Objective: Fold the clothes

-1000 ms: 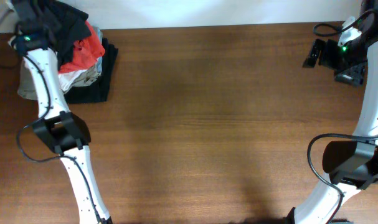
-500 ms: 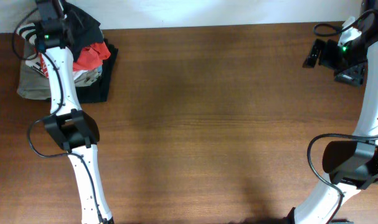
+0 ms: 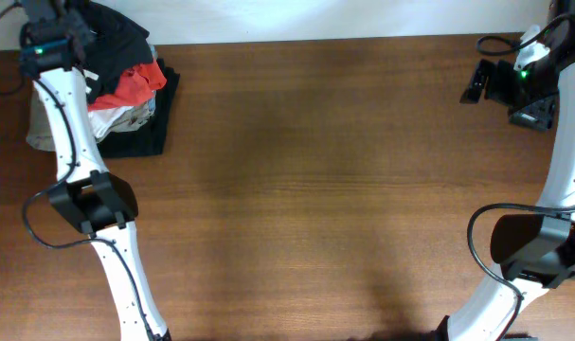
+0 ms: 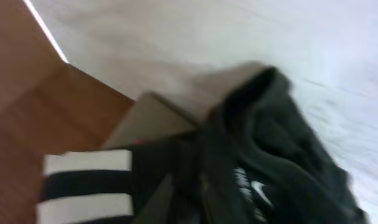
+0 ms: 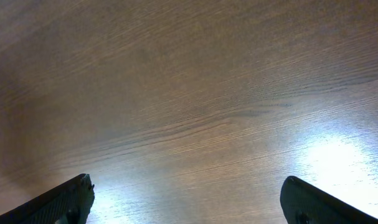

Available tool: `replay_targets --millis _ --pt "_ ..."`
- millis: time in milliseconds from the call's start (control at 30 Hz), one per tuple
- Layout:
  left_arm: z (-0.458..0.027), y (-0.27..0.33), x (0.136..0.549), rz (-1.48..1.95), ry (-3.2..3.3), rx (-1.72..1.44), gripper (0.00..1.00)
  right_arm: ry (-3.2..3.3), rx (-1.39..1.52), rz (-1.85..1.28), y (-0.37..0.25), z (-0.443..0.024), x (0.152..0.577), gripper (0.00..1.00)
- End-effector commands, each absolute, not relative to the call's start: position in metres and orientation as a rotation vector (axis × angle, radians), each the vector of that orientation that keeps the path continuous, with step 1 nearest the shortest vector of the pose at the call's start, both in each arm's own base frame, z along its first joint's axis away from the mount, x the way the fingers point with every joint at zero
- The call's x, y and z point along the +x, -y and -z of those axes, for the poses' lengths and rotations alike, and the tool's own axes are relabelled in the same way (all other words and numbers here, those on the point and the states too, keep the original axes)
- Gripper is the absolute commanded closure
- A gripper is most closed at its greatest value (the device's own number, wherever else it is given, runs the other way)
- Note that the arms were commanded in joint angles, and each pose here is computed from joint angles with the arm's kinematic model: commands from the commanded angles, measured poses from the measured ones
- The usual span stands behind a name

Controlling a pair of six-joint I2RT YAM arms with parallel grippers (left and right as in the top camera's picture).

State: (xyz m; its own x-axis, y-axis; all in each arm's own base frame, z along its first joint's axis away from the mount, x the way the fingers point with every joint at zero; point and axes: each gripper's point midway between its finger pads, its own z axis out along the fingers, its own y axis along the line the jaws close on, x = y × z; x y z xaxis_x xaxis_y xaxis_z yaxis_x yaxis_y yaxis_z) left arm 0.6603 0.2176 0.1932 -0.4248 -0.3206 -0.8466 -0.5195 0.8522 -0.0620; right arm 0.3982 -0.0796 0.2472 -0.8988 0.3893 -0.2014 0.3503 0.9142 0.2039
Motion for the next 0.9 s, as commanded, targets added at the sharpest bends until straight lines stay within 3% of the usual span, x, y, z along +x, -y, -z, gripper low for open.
replay_targets --millis 0,233,433,633,667,700,833,867 --pt "-0.164 -0.232 0.658 -0.311 -2.085 -0.637 0.87 -2.812 0.55 -0.22 0.081 -0.257 0.396 0.01" --pt "-0.088 -0.258 0.643 -0.389 -2.21 -0.712 0.87 -2.812 0.55 -0.22 0.081 -0.257 0.396 0.01" --pt "-0.089 -0.261 0.635 -0.399 -2.235 -0.727 0.86 -2.812 0.55 -0.22 0.081 -0.257 0.396 0.01" --pt "-0.183 -0.235 0.639 -0.363 -2.107 -0.67 0.82 -2.812 0.55 -0.22 0.081 -0.257 0.396 0.01" --pt "-0.209 -0.226 0.639 -0.344 -2.07 -0.651 0.77 -2.812 0.55 -0.22 0.081 -0.257 0.396 0.01" --pt "-0.242 -0.211 0.637 -0.306 -2.028 -0.617 0.65 -2.812 0.55 -0.22 0.081 -0.257 0.396 0.01" --pt "-0.309 -0.167 0.626 -0.164 -1.982 -0.508 0.51 -2.812 0.55 -0.22 0.081 -0.257 0.396 0.01" --pt "-0.325 -0.153 0.619 -0.12 -1.982 -0.476 0.39 -2.812 0.55 -0.22 0.081 -0.257 0.396 0.01"
